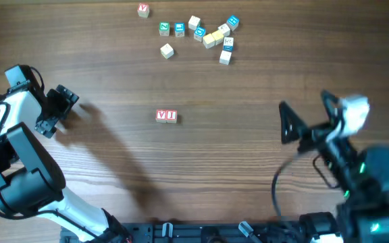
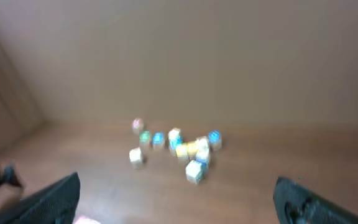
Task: Form a horizontal line
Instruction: 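Swing the right arm up toward the far block cluster, then lower the right gripper onto the white picture block and close, then carry the white block to the right of the red blocks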
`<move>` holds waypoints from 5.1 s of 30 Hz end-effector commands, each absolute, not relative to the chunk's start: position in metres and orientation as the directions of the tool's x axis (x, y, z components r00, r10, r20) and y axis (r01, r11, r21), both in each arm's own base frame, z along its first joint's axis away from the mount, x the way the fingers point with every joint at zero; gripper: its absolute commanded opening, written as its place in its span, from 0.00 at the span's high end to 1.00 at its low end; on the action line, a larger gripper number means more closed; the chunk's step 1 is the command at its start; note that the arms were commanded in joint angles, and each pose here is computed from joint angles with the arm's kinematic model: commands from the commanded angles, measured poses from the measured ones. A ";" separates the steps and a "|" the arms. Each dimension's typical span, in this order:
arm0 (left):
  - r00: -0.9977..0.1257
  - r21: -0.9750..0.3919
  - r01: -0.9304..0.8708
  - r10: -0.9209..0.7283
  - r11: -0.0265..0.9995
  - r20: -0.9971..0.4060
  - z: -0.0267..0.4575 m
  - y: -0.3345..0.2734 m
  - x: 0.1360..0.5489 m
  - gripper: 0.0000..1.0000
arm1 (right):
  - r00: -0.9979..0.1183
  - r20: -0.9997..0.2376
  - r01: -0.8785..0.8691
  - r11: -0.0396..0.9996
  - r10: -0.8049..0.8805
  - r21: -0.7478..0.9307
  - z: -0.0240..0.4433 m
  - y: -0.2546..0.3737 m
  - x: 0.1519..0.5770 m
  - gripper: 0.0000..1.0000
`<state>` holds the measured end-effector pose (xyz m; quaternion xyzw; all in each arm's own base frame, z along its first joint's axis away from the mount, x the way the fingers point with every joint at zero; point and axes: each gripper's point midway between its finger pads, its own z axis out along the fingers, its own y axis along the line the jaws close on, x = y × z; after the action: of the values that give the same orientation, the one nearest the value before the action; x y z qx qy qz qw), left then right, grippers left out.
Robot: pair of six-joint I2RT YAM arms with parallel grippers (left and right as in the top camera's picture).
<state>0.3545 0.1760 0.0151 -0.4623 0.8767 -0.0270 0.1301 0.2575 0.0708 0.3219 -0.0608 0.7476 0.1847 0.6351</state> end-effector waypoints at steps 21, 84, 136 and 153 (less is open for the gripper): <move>-0.532 -0.166 -0.811 -0.825 0.561 -0.190 0.010 0.176 0.353 0.00 | -0.877 -0.480 -0.158 0.922 0.034 0.354 0.207 0.109 0.497 0.00; -0.532 -0.166 -0.811 -0.825 0.561 -0.190 0.010 0.176 0.353 0.00 | -0.887 -0.435 0.135 0.988 0.156 0.078 0.016 0.185 0.540 0.46; -0.532 -0.166 -0.811 -0.825 0.561 -0.190 0.010 0.176 0.353 0.00 | -0.995 -0.065 -0.089 0.989 -0.081 0.121 0.019 0.282 0.351 0.74; -0.532 -0.166 -0.811 -0.825 0.561 -0.190 0.010 0.176 0.353 0.00 | -0.993 -0.102 -0.075 0.988 -0.062 0.134 0.003 0.290 0.351 0.45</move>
<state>0.3544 0.1763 0.0150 -0.4624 0.8767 -0.0261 0.1302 0.3441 0.2912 0.0085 -0.0427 0.9956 0.0739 0.0384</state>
